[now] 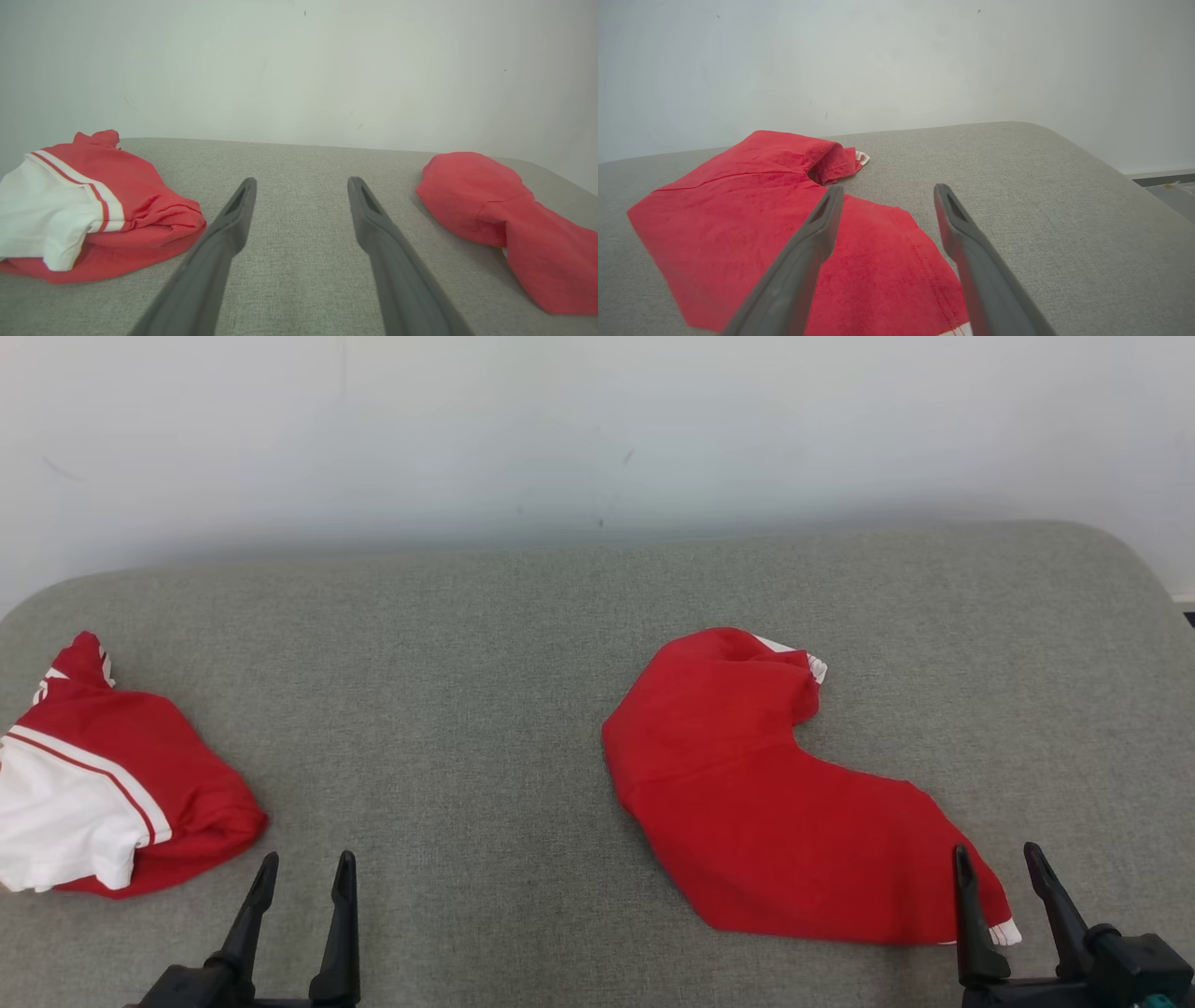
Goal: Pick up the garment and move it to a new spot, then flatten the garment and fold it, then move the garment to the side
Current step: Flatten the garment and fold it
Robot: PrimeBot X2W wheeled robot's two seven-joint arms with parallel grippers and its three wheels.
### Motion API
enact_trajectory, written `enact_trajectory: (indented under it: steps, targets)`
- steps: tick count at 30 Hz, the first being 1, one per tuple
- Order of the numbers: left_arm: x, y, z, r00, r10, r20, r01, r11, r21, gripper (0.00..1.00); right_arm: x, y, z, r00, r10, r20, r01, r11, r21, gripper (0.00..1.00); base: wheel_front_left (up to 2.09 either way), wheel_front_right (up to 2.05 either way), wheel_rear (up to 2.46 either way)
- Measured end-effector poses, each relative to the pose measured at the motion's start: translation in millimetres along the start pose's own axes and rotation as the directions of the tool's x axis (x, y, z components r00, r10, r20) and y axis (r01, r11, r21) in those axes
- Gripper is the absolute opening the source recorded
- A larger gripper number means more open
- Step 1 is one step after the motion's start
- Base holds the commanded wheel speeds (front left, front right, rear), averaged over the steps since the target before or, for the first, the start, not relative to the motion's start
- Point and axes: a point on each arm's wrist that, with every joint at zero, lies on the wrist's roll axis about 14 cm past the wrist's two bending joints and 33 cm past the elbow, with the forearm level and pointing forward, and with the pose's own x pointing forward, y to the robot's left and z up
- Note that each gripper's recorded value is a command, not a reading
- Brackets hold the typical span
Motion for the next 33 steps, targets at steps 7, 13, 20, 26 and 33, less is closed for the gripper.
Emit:
enact_trajectory:
  steps: [7, 13, 20, 26, 33]
  targets:
    - [0, -2, -1, 1.000, -0.006, -0.001, 0.006, 1.000, 0.005, 1.00, 7, 14, 9, 0.999, 0.033, 0.037, -0.033, 0.999, 0.014, 1.00, 0.00, 0.00, 0.00]
    - [12, -37, -10, 0.993, -0.117, -0.027, 0.116, 0.993, -0.006, 1.00, 10, 27, 7, 0.998, 0.057, 0.036, -0.058, 0.998, 0.036, 1.00, 0.00, 0.00, 0.00]
    - [33, -95, -22, 0.952, -0.300, -0.060, 0.298, 0.954, -0.034, 1.00, 13, 37, 4, 0.997, 0.069, 0.034, -0.071, 0.996, 0.062, 1.00, 0.00, 0.00, 0.00]
    - [43, -144, -45, 0.887, -0.445, -0.123, 0.439, 0.896, -0.073, 1.00, 12, 30, 6, 0.999, 0.034, 0.042, -0.037, 0.996, 0.077, 1.00, 0.00, 0.00, 0.00]
    - [56, -170, -73, 0.837, -0.509, -0.202, 0.496, 0.861, -0.113, 1.00, 4, 11, 4, 0.999, -0.036, 0.032, 0.033, 0.996, 0.081, 1.00, 0.00, 0.00, 0.00]
